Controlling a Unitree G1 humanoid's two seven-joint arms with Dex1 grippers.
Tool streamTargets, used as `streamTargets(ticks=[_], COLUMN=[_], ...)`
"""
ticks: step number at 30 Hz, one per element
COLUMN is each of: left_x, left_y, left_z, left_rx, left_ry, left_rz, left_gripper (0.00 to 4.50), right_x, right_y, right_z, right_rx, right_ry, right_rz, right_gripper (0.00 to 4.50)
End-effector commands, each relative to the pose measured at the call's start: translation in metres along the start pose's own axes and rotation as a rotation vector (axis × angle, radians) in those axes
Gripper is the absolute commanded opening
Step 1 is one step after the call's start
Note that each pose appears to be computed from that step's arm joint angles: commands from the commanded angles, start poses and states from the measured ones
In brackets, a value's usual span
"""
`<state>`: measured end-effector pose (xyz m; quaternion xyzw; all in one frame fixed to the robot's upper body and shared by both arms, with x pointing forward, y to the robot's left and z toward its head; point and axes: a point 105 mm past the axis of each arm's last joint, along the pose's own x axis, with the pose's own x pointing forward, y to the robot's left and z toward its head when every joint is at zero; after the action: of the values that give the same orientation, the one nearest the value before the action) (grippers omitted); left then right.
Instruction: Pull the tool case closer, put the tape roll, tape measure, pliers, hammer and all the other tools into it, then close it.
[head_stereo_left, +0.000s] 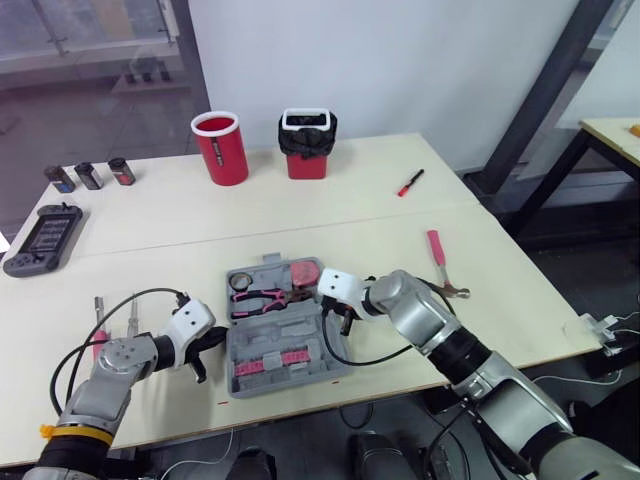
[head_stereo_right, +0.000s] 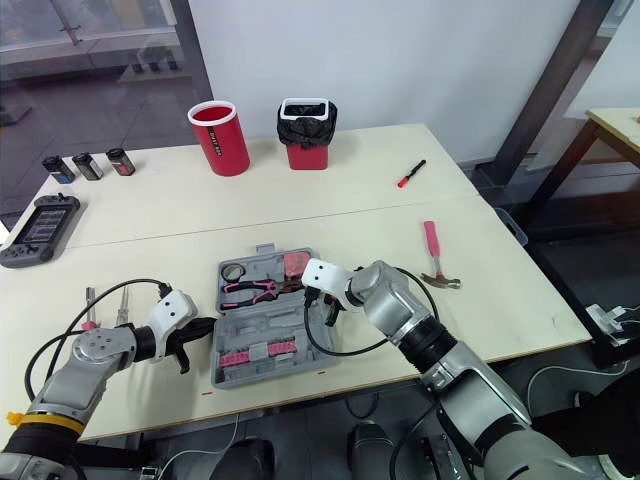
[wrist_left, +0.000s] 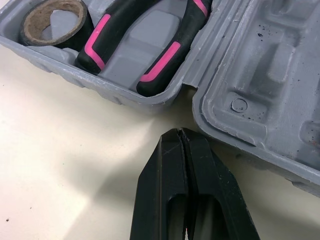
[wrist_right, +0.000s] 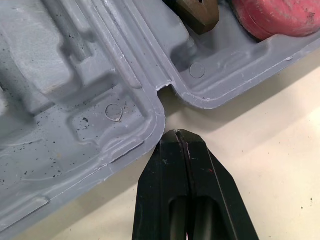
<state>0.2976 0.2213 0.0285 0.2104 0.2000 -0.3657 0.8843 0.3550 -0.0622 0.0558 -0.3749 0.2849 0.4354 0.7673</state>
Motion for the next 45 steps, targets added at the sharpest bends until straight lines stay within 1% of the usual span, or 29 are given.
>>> streamTargets(ticks=[1,3,5,6,8,10,13,15,17,18,20,22,23,24,26,28,33,35,38,39,40,41,43,45], left_x=[-0.023,-0.042,-0.057,-0.075,-0.110,-0.129,-0.165,-0.199,-0.228,-0.240,-0.256,-0.270,-0.275,-0.277,-0.279,-0.273,-0.256,-0.247,-0.234,-0.229,-0.218,-0.208,-0.183,-0.169], left_y=[0.006,0.016,0.019,0.024,0.033,0.036,0.046,0.056,0.061,0.061,0.060,0.058,0.056,0.054,0.051,0.050,0.050,0.050,0.053,0.054,0.053,0.052,0.049,0.048], left_z=[-0.022,-0.021,-0.018,-0.011,-0.002,-0.004,-0.025,-0.047,-0.068,-0.078,-0.091,-0.102,-0.108,-0.113,-0.121,-0.125,-0.126,-0.124,-0.113,-0.108,-0.100,-0.089,-0.058,-0.037], left_rx=[-0.050,-0.062,-0.074,-0.107,-0.158,-0.171,-0.179,-0.213,-0.246,-0.254,-0.279,-0.290,-0.293,-0.293,-0.303,-0.311,-0.305,-0.293,-0.293,-0.305,-0.337,-0.358,-0.403,-0.449], left_ry=[0.061,0.036,0.008,-0.056,-0.153,-0.165,-0.097,-0.030,0.029,0.059,0.084,0.122,0.151,0.173,0.207,0.202,0.173,0.140,0.033,-0.008,-0.075,-0.132,-0.277,-0.348], left_rz=[0.036,0.072,0.084,0.091,0.124,0.157,0.266,0.385,0.485,0.520,0.564,0.602,0.606,0.605,0.594,0.579,0.552,0.573,0.639,0.658,0.673,0.680,0.686,0.721], left_gripper=[0.03,0.03,0.03,0.03,0.03,0.03,0.03,0.56,1.38,1.97,2.94,4.08,4.46,4.49,4.49,4.49,4.49,4.49,4.49,4.49,4.49,4.49,4.49,4.49], right_x=[-0.029,-0.054,-0.073,-0.096,-0.137,-0.156,-0.181,-0.203,-0.221,-0.229,-0.243,-0.257,-0.262,-0.265,-0.265,-0.263,-0.260,-0.257,-0.246,-0.241,-0.233,-0.227,-0.213,-0.202], right_y=[-0.023,-0.028,-0.030,-0.039,-0.049,-0.049,-0.047,-0.041,-0.030,-0.024,-0.019,-0.015,-0.013,-0.012,-0.010,-0.009,-0.010,-0.009,-0.013,-0.014,-0.016,-0.017,-0.020,-0.016], right_z=[-0.012,-0.010,-0.008,-0.011,-0.029,-0.045,-0.103,-0.146,-0.180,-0.193,-0.207,-0.221,-0.228,-0.233,-0.239,-0.237,-0.231,-0.220,-0.183,-0.168,-0.147,-0.129,-0.086,-0.053], right_rx=[0.002,-0.008,0.002,0.031,0.081,0.109,0.184,0.297,0.413,0.448,0.473,0.499,0.507,0.514,0.524,0.528,0.507,0.490,0.482,0.476,0.457,0.439,0.385,0.343], right_ry=[-0.060,-0.181,-0.273,-0.349,-0.440,-0.457,-0.342,-0.275,-0.241,-0.226,-0.229,-0.230,-0.221,-0.216,-0.217,-0.239,-0.226,-0.241,-0.346,-0.390,-0.443,-0.485,-0.580,-0.640], right_rz=[-0.078,-0.091,-0.105,-0.164,-0.251,-0.286,-0.361,-0.411,-0.446,-0.460,-0.501,-0.545,-0.563,-0.570,-0.575,-0.572,-0.570,-0.555,-0.501,-0.475,-0.436,-0.404,-0.338,-0.260], right_gripper=[0.00,0.00,0.00,0.00,0.00,0.00,0.00,0.52,1.29,1.89,2.81,3.90,4.27,4.39,4.39,4.39,4.39,4.39,4.39,4.39,4.39,4.39,4.39,4.39])
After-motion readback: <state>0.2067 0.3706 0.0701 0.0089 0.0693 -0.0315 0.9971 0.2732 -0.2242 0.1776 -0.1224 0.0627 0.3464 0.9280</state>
